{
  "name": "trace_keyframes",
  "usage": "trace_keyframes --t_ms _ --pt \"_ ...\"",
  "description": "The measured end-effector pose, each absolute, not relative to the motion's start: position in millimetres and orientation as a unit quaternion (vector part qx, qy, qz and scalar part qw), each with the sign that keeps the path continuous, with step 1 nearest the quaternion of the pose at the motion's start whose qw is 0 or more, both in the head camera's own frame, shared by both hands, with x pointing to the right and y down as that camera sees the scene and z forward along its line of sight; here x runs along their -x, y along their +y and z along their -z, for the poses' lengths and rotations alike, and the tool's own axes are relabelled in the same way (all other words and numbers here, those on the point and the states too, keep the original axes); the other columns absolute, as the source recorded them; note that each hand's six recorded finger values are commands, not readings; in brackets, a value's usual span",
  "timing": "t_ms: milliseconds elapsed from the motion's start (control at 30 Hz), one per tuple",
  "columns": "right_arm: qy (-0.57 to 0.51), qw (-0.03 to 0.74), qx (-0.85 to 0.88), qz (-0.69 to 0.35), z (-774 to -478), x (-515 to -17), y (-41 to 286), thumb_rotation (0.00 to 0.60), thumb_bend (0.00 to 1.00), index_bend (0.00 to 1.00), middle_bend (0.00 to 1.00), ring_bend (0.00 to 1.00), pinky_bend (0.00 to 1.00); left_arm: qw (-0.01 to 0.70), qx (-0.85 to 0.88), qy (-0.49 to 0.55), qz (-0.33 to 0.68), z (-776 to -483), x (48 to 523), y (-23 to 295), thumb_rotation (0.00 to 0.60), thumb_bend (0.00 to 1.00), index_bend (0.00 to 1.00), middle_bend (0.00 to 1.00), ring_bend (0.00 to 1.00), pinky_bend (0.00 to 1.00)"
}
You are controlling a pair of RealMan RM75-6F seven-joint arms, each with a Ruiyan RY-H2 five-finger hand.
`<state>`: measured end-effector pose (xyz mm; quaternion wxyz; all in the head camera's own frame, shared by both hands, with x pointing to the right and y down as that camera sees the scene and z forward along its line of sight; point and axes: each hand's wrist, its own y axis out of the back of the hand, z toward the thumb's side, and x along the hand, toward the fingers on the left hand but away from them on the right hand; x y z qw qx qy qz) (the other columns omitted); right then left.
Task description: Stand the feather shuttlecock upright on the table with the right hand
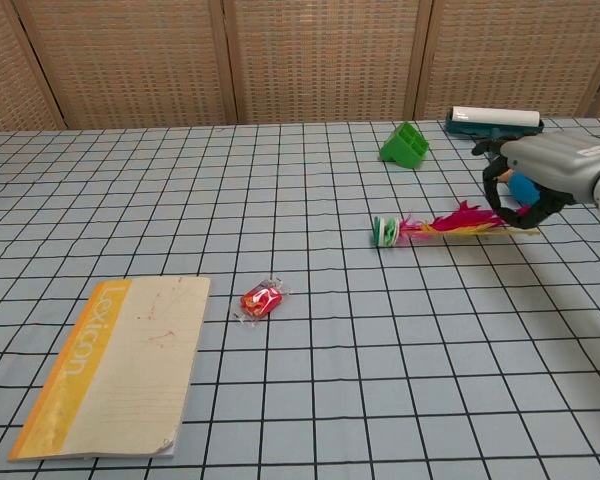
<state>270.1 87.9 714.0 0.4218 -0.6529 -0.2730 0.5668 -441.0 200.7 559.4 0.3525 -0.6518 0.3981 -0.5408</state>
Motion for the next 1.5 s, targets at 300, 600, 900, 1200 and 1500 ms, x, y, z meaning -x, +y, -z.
trace_keyframes --t_ms 300,600,900,1200,1500 --pt "-0.292 0.463 0.652 -0.524 -675.5 -260.0 77.9 0.600 0.68 0.76 0.16 0.00 0.00 0.350 0.652 0.402 0.540 -556.2 443.6 201.9 0.600 0.00 0.00 0.00 0.00 0.00" --pt "-0.291 0.502 0.638 -0.506 -639.6 -254.0 68.6 0.600 0.66 0.76 0.16 0.00 0.00 0.349 0.656 0.403 0.535 -553.1 443.4 203.1 0.600 0.00 0.00 0.00 0.00 0.00" --pt "-0.288 0.497 0.639 -0.512 -637.7 -254.6 78.4 0.600 0.66 0.77 0.16 0.00 0.00 0.349 0.659 0.399 0.533 -552.8 442.5 204.4 0.600 0.00 0.00 0.00 0.00 0.00" --pt "-0.278 0.482 0.648 -0.520 -654.6 -257.8 96.0 0.600 0.66 0.75 0.15 0.00 0.00 0.348 0.663 0.394 0.533 -552.9 439.8 206.7 0.600 0.00 0.00 0.00 0.00 0.00" --pt "-0.301 0.461 0.652 -0.521 -648.0 -267.7 94.9 0.600 0.35 0.09 0.04 0.00 0.00 0.346 0.664 0.398 0.531 -551.3 440.6 206.4 0.600 0.00 0.00 0.00 0.00 0.00"
